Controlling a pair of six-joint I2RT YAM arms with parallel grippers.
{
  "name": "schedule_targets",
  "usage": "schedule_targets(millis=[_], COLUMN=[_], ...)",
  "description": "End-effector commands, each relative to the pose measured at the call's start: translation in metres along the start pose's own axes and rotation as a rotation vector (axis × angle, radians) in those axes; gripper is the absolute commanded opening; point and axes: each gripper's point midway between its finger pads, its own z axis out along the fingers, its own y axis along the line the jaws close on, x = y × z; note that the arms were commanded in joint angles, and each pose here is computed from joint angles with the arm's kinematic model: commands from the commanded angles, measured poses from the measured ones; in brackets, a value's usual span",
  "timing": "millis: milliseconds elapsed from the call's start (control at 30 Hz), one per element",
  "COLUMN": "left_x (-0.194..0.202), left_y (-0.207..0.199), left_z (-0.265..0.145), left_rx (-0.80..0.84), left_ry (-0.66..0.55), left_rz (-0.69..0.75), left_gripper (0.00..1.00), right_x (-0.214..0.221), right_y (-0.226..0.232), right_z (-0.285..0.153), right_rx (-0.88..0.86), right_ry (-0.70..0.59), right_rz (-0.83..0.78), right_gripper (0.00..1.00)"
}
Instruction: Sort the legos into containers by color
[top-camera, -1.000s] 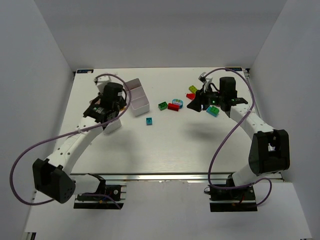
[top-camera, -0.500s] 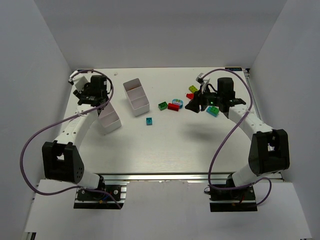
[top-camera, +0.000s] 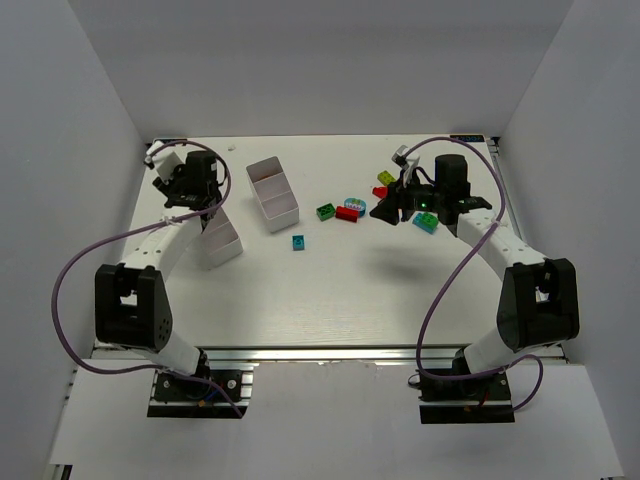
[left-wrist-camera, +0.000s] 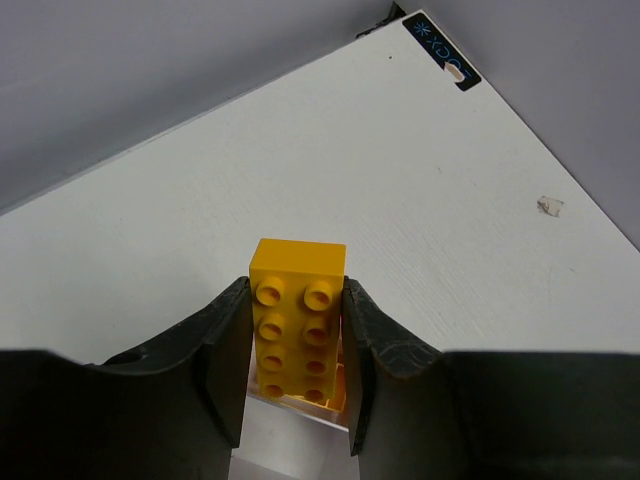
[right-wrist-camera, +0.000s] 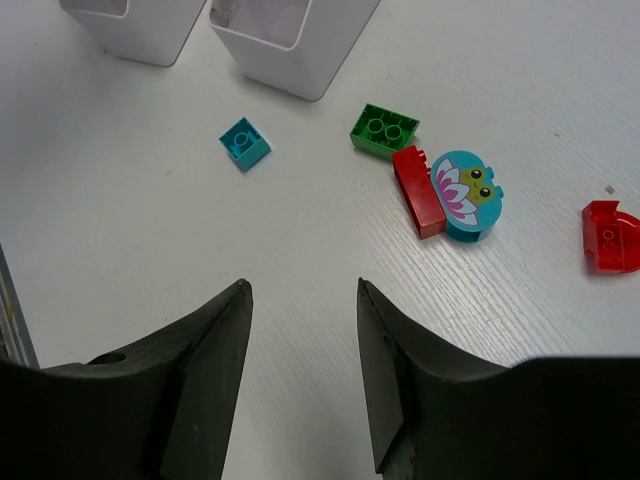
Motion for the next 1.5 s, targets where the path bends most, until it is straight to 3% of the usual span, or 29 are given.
schedule_targets(millis=[0, 300, 533, 800, 1067, 1133, 1467], left_x=[-0.003, 0.012, 0.021, 0.025, 0.023, 0.019, -0.006], left_y=[-0.008, -0.013, -0.014, -0.007, -0.004, -0.005, -0.017], left_z=[0.004, 0.011, 0.014, 0.012, 0.010, 0.008, -0.014], left_rx=[0.026, 0.032, 0.028, 0.021, 0.019, 0.024, 0.127], left_ry=[-0.015, 0.008, 0.022, 0.031, 0.029, 0.023, 0.056], left_rz=[-0.039, -0.020, -0.012, -0.010, -0.013, -0.024, -0.061], left_gripper=[0.00, 0.03, 0.17, 0.45, 0.55, 0.63, 0.65], right_x=[-0.011, -0.009, -0.010, -0.010, -0.010, -0.009, -0.010], right_y=[0.000, -0.003, -0.003, -0.004, -0.004, -0.004, -0.002], right_z=[0.002, 0.004, 0.004, 0.005, 0.004, 0.005, 0.002], right_rx=[-0.009, -0.007, -0.009, -0.009, -0.011, -0.011, -0.009], right_ry=[-0.027, -0.020, -0.020, -0.019, -0.019, -0.017, -0.012], right_rz=[-0.040, -0.033, -0.036, -0.034, -0.036, -0.036, -0.041], right_gripper=[0.52, 0.52, 0.53, 0.52, 0.53, 0.53, 0.53])
